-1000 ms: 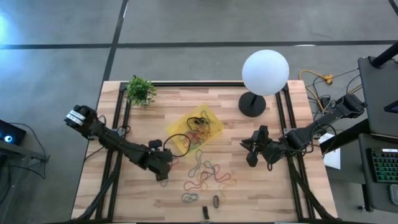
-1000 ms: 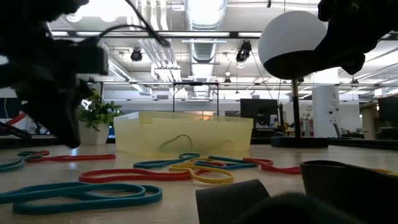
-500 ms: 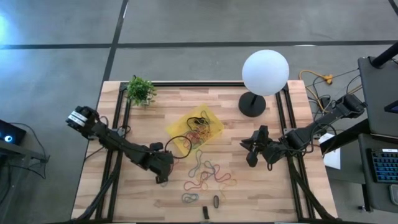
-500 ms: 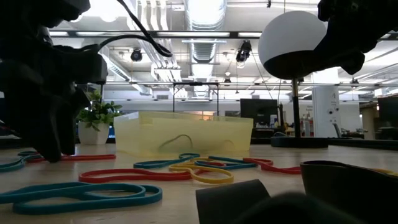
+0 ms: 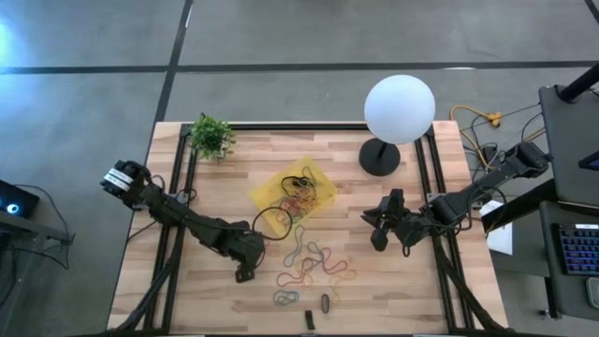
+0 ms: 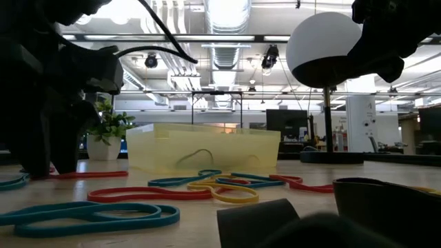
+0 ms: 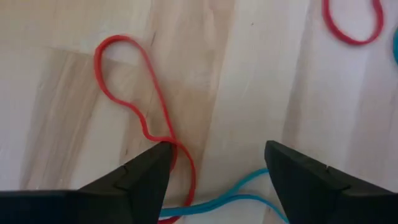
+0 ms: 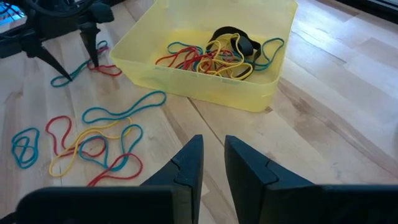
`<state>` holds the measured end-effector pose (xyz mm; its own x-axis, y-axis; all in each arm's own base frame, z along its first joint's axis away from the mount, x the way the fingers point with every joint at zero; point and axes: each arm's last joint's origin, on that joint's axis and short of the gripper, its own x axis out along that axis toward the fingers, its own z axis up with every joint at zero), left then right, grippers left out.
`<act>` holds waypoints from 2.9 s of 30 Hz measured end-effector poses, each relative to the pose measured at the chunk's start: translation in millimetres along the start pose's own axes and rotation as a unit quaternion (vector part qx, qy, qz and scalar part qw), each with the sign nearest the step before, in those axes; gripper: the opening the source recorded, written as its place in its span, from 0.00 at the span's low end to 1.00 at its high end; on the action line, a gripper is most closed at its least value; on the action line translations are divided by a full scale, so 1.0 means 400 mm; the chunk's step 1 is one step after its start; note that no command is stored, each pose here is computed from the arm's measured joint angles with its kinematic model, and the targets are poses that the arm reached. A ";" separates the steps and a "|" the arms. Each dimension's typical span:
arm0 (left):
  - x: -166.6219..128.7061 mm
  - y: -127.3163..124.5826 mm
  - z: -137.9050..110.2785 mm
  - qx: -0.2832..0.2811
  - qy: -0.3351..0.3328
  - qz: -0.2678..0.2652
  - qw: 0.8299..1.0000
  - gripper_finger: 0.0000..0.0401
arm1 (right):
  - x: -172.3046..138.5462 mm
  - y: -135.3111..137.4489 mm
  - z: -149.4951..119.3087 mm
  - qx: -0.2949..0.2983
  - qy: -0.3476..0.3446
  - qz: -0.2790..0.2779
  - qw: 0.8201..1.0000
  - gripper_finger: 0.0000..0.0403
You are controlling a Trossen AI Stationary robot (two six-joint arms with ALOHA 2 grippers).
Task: Pick and place rubber bands into bin
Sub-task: Put the red rubber band into the yellow bin
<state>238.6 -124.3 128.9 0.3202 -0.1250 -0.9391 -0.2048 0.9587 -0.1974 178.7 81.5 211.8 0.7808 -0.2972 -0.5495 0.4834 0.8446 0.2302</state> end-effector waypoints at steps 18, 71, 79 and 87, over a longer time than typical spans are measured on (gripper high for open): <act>0.013 0.026 -0.011 -0.038 -0.002 0.025 0.999 0.42 | 0.001 0.001 0.000 0.009 -0.003 0.003 1.000 0.14; 0.057 0.032 -0.005 -0.047 0.011 0.097 0.994 0.02 | 0.006 -0.005 -0.013 0.019 0.001 0.003 1.000 0.14; 0.045 0.027 0.003 -0.043 0.000 0.091 0.995 0.00 | 0.006 -0.004 -0.012 0.022 -0.001 0.006 1.000 0.14; -0.033 0.006 0.025 -0.033 -0.049 0.047 0.997 0.00 | 0.006 -0.003 -0.011 0.023 -0.001 0.007 1.000 0.14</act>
<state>243.0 -117.7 143.5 0.3840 -0.0067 -0.9233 -0.2978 0.9456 -0.1307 178.2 81.8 206.7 0.7891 -0.2863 -0.5434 0.4897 0.8273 0.2753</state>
